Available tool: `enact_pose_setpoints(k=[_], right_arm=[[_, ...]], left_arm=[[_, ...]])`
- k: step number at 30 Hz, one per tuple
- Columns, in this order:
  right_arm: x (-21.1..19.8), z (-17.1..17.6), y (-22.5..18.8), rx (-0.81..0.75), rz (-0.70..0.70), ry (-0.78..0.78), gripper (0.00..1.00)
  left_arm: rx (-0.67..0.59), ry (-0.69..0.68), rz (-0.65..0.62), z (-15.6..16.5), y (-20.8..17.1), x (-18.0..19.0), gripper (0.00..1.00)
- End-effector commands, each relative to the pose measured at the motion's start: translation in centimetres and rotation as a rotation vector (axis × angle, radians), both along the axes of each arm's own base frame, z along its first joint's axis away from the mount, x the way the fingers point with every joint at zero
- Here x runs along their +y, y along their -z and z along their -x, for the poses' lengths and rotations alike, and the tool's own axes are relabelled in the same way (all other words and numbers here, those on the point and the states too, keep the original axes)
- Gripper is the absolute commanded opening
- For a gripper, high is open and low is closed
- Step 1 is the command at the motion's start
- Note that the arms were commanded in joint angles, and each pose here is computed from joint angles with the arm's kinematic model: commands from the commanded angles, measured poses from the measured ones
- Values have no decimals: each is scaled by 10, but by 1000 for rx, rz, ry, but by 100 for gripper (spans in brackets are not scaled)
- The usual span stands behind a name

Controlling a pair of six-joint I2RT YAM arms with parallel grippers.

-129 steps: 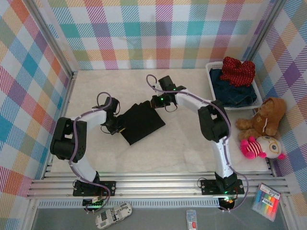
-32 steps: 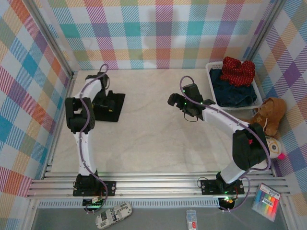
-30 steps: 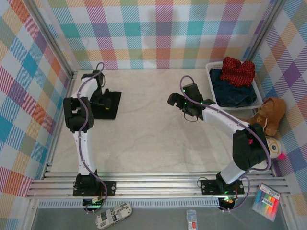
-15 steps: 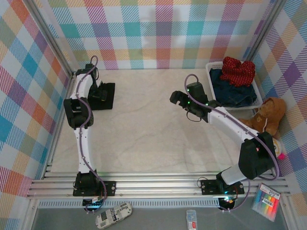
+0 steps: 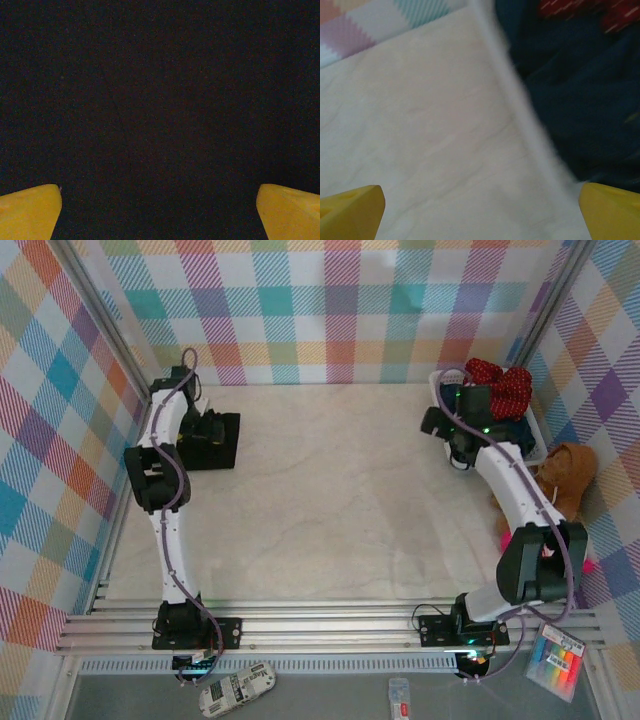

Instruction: Fold and stack the skirts

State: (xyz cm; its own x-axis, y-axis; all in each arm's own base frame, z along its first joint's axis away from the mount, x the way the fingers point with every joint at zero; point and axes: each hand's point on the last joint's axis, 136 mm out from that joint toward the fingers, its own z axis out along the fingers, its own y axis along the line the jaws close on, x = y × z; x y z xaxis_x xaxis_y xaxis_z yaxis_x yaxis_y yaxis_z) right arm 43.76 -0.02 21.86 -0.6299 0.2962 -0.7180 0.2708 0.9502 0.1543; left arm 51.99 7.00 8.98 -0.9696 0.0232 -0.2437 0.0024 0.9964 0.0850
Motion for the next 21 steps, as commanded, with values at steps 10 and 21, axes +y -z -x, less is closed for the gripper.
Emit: enact_pose_setpoints(k=[10, 21], right_arm=[[-137, -87, 23, 102, 167, 192, 99], [-189, -152, 77, 211, 227, 226, 99]], left_arm=[[-562, -318, 546, 34, -166, -63, 100], [-579, -377, 618, 105, -159, -75, 100]])
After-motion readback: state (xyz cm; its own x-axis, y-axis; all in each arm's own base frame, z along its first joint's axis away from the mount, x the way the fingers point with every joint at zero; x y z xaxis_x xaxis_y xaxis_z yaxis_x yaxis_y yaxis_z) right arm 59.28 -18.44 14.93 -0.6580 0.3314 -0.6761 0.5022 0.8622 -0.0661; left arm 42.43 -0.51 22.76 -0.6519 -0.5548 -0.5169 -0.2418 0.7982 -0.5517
